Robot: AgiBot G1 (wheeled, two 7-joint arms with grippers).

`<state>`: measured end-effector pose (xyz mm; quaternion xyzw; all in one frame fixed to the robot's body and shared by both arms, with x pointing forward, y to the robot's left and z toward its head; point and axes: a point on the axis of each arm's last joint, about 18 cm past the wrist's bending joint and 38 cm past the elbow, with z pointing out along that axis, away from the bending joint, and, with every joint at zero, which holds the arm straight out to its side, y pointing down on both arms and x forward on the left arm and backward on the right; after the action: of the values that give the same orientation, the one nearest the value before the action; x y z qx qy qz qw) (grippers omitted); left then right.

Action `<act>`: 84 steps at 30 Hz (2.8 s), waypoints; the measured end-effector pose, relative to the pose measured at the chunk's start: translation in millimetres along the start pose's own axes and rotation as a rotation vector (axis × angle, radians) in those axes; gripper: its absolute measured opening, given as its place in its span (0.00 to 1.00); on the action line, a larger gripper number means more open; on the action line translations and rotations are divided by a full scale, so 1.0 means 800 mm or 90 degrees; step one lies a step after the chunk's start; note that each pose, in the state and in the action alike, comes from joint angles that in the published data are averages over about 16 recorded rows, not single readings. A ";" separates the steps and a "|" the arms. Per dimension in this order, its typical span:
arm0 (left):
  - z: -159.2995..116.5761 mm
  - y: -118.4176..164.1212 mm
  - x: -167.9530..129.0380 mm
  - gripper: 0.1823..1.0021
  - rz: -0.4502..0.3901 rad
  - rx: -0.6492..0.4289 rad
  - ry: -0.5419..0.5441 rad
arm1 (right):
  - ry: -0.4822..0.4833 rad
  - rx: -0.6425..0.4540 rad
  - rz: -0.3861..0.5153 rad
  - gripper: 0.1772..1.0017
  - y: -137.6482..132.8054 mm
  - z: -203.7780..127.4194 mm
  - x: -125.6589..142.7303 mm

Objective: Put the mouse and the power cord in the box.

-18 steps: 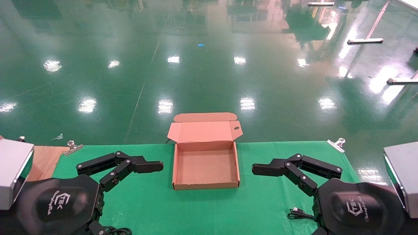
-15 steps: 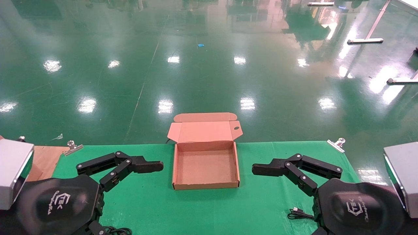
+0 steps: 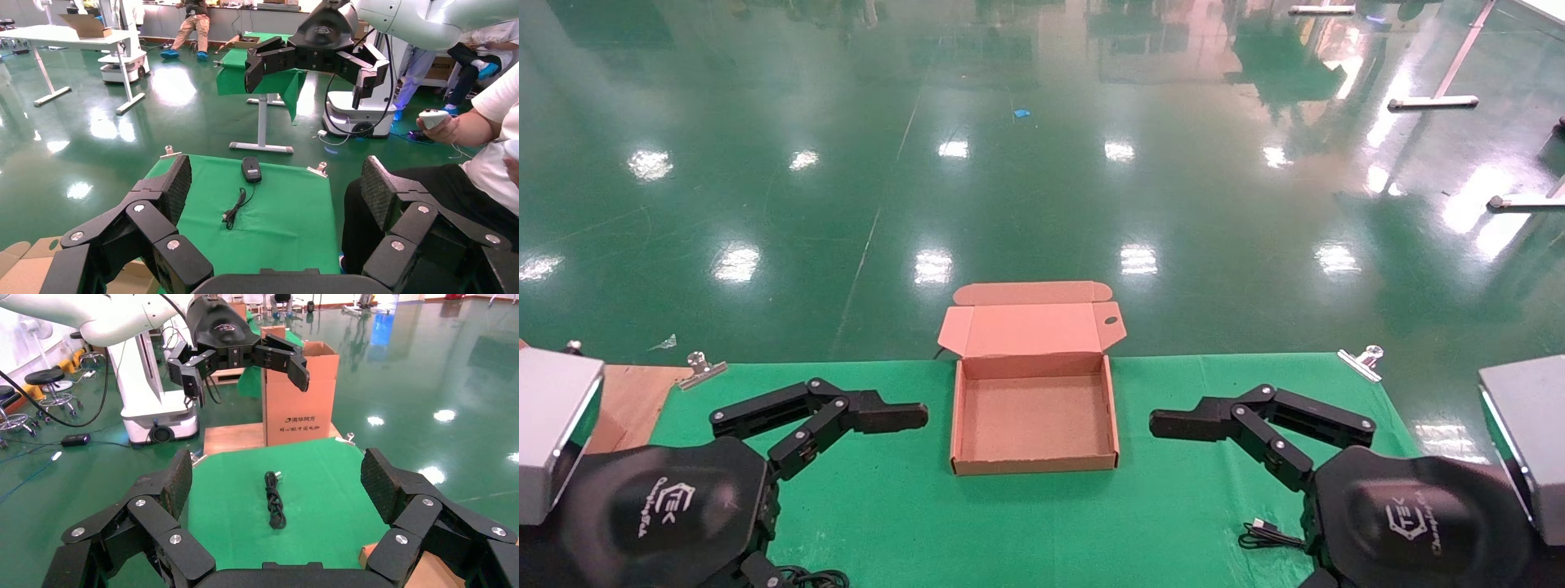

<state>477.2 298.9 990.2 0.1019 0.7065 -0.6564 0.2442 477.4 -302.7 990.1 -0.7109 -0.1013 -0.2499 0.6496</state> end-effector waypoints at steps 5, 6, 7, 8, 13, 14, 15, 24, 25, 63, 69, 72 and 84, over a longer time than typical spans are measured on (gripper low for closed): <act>0.008 0.012 -0.001 1.00 0.004 -0.020 0.010 | 0.009 -0.049 -0.015 1.00 0.015 0.000 0.006; 0.010 0.016 -0.001 1.00 0.005 -0.027 0.012 | 0.012 -0.062 -0.019 1.00 0.020 0.000 0.008; 0.012 0.020 -0.002 1.00 0.006 -0.035 0.014 | 0.014 -0.077 -0.023 1.00 0.024 0.000 0.010; 0.014 0.024 -0.003 1.00 0.007 -0.043 0.017 | 0.017 -0.093 -0.028 1.00 0.030 0.000 0.012; 0.024 0.057 -0.013 1.00 0.016 -0.110 0.027 | 0.024 -0.211 -0.063 1.00 0.066 -0.002 0.027; 0.025 0.065 -0.015 1.00 0.018 -0.127 0.029 | 0.025 -0.239 -0.071 1.00 0.075 -0.002 0.031; 0.026 0.073 -0.018 1.00 0.019 -0.146 0.030 | 0.025 -0.267 -0.078 1.00 0.084 -0.002 0.036; 0.020 0.156 -0.052 1.00 0.035 -0.343 0.036 | 0.011 -0.532 -0.158 1.00 0.159 -0.010 0.081; 0.018 0.165 -0.057 1.00 0.039 -0.369 0.038 | 0.010 -0.560 -0.167 1.00 0.167 -0.011 0.087; -0.066 0.310 -0.142 1.00 0.113 -0.741 -0.011 | 0.012 -0.793 -0.235 1.00 0.315 -0.003 0.184; -0.068 0.311 -0.142 0.99 0.118 -0.730 -0.012 | 0.009 -0.787 -0.239 0.99 0.313 -0.002 0.186; -0.070 0.312 -0.141 0.98 0.117 -0.728 -0.013 | 0.006 -0.786 -0.241 0.98 0.313 -0.002 0.186; -0.074 0.316 -0.137 0.83 0.111 -0.724 -0.013 | -0.005 -0.787 -0.242 0.84 0.314 -0.005 0.184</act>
<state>676.1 406.0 821.9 0.0060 0.9350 -0.1514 0.3206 720.1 -367.0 842.4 -0.9244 -0.0650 -0.3703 0.0640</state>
